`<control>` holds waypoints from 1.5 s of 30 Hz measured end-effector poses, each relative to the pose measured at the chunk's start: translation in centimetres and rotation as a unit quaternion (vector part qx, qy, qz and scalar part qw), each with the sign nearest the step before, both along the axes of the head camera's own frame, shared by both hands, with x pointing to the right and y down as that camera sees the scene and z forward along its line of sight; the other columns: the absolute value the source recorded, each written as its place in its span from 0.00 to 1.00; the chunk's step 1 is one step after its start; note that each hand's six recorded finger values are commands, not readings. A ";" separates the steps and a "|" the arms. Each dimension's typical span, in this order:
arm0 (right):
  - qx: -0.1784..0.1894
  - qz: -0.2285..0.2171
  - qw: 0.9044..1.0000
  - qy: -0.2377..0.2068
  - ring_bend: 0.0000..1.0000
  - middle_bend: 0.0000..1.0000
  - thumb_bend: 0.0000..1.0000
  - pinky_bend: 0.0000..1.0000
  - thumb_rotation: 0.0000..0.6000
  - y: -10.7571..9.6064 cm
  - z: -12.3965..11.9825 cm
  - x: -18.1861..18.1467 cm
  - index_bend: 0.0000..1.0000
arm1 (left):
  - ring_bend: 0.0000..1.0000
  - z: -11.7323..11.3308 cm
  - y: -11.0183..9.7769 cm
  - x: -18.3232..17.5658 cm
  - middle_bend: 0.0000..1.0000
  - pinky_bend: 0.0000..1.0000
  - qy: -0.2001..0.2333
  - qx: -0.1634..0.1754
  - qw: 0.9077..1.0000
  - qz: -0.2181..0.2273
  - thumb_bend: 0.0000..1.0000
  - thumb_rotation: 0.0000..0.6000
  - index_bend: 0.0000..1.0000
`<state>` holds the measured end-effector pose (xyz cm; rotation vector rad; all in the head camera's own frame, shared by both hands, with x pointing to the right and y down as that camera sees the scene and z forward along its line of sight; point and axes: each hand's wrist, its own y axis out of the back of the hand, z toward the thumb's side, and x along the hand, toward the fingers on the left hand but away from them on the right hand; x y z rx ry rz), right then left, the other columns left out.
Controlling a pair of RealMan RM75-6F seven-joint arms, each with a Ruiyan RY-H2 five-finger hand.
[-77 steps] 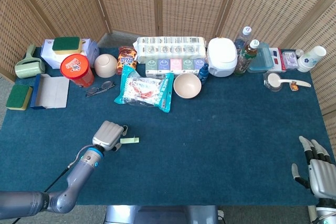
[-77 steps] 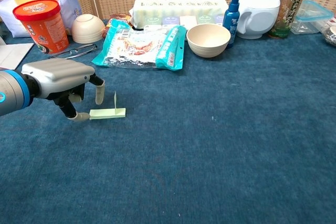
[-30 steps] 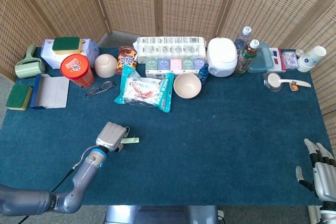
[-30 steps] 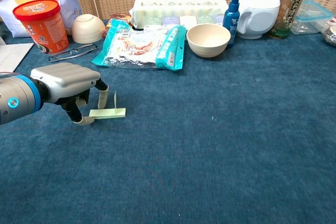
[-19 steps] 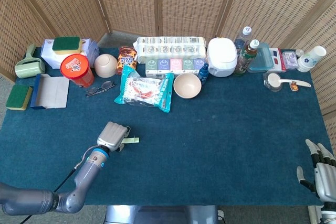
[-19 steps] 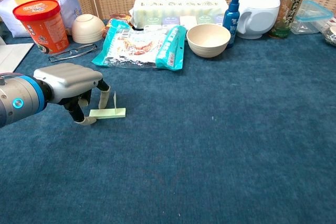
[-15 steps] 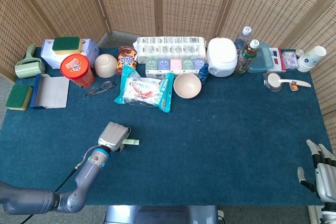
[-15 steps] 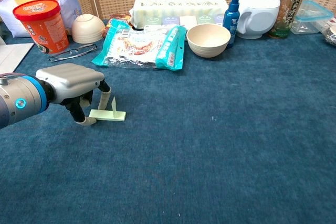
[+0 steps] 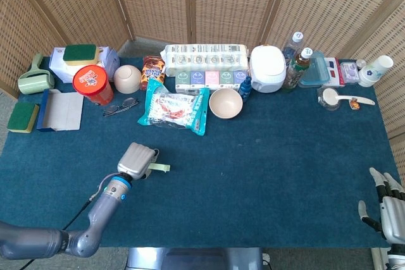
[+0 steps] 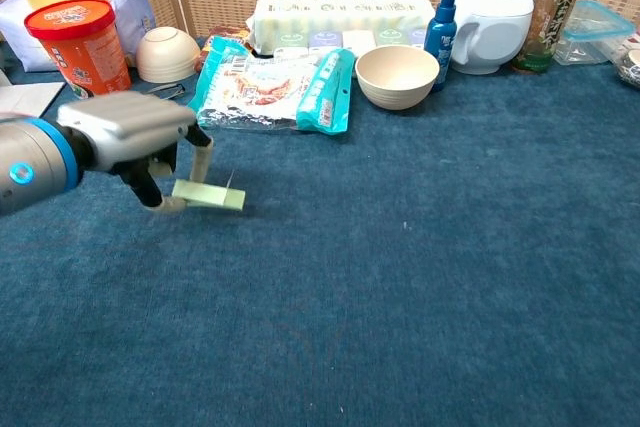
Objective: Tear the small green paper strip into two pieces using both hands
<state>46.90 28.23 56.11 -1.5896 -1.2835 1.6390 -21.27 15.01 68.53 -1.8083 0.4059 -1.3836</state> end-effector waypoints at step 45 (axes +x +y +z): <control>-0.016 -0.089 0.931 -0.354 0.10 0.18 0.50 0.22 1.00 -6.7 4.9 -14.1 0.03 | 1.00 -9.6 -5.7 -4.2 1.00 1.00 0.069 -0.057 0.993 0.083 0.35 1.00 0.66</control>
